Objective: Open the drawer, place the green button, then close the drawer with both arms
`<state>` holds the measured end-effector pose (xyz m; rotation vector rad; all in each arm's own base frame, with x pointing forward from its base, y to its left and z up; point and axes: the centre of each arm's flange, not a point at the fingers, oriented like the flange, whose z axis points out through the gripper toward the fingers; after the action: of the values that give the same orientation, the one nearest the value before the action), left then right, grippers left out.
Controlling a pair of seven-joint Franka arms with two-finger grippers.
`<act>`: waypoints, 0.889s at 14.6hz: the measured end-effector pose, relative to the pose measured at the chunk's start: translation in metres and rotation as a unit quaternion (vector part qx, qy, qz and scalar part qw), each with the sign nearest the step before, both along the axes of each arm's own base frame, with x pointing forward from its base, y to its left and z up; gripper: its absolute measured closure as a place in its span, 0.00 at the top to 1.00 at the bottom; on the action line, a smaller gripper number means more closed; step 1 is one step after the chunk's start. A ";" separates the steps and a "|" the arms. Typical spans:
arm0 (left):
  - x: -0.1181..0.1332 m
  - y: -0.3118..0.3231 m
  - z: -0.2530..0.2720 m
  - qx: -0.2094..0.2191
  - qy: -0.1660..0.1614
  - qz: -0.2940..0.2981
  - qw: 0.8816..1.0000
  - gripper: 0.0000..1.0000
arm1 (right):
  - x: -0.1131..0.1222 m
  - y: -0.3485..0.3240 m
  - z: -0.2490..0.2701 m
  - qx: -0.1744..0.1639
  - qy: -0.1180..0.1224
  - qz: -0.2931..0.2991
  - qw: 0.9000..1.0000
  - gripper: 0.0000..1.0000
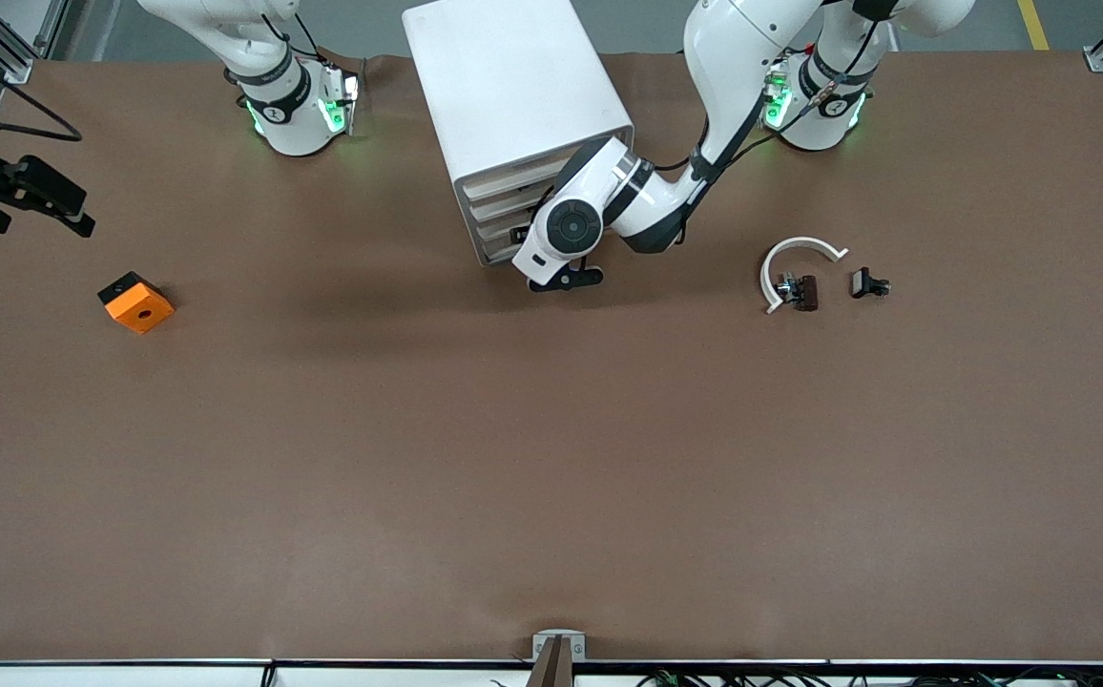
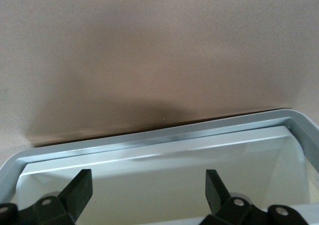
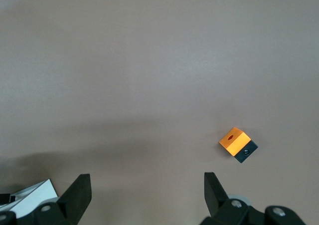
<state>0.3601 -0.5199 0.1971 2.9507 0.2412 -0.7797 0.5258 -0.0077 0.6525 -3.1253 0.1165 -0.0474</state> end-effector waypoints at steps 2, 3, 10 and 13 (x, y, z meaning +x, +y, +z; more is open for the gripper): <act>0.007 -0.003 0.010 -0.003 -0.004 0.017 1.000 1.00 | 0.007 -0.001 -0.003 0.001 0.005 0.000 1.000 1.00; 0.018 -0.004 0.020 -0.010 -0.010 0.028 0.999 1.00 | 0.009 -0.001 -0.005 0.001 0.007 0.000 1.000 1.00; 0.207 0.133 0.090 -0.029 -0.103 0.153 0.982 1.00 | 0.013 0.003 -0.015 0.001 0.019 0.003 1.000 1.00; 0.263 0.201 0.114 0.010 -0.180 0.149 0.972 1.00 | 0.013 0.003 -0.015 0.002 0.020 0.003 1.000 1.00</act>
<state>0.6232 -0.3192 0.3113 2.9009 0.6444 -0.1999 0.5392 -0.0049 0.6376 -3.1243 0.1062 0.0139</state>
